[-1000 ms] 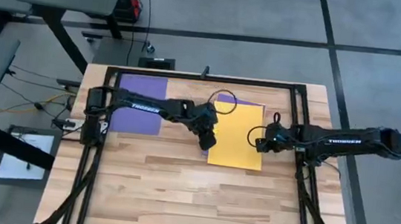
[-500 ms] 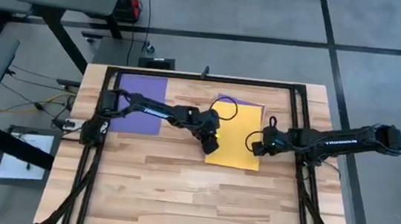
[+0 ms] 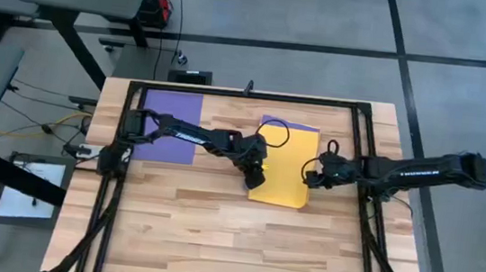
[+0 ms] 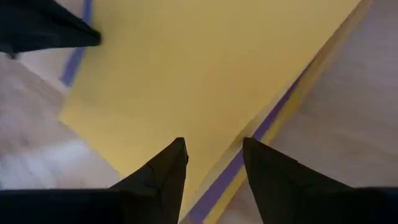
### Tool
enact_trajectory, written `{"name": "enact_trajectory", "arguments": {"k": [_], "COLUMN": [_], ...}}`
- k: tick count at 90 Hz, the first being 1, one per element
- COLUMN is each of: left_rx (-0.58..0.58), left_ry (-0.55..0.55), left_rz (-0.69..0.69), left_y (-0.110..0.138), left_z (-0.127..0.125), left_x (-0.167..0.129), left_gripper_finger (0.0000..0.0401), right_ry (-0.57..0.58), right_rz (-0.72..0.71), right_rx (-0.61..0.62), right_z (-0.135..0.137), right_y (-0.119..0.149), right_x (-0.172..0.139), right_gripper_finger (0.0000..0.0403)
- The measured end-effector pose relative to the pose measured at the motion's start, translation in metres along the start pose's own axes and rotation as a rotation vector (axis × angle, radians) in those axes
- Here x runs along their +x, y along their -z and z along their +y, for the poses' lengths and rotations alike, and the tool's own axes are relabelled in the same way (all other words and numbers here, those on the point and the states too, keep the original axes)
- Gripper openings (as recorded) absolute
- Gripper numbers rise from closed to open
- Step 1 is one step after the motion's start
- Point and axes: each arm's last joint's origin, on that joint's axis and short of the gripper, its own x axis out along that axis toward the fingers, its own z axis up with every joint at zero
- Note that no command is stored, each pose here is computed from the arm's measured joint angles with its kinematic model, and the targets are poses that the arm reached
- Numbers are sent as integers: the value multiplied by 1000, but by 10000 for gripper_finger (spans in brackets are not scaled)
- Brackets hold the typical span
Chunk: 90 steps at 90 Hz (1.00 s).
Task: Organize paper
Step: Move the yellow paper to the top center of the table
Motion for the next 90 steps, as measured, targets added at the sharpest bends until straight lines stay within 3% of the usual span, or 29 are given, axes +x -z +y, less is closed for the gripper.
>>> {"name": "enact_trajectory", "arguments": {"k": [21, 36, 47, 65, 90], "left_rx": [1, 1, 1, 2, 3], "left_ry": [0, 0, 0, 0, 3], "left_rz": [-2, -1, -2, -4, -10], "left_y": [0, 0, 0, 0, -1], "left_z": [0, 0, 0, 0, 0], "left_x": [0, 0, 0, 0, 0], "left_gripper_finger": [0, 0, 0, 0, 0], "right_ry": [37, -6, 56, 57, -10], "right_rz": [10, 61, 112, 108, 90], "right_rx": [51, 58, 101, 98, 89], "right_z": [1, 3, -3, -3, 4], "right_y": [0, 1, 5, 5, 4], "right_x": [12, 10, 8, 8, 8], "right_gripper_finger": [141, 141, 141, 141, 128]}}
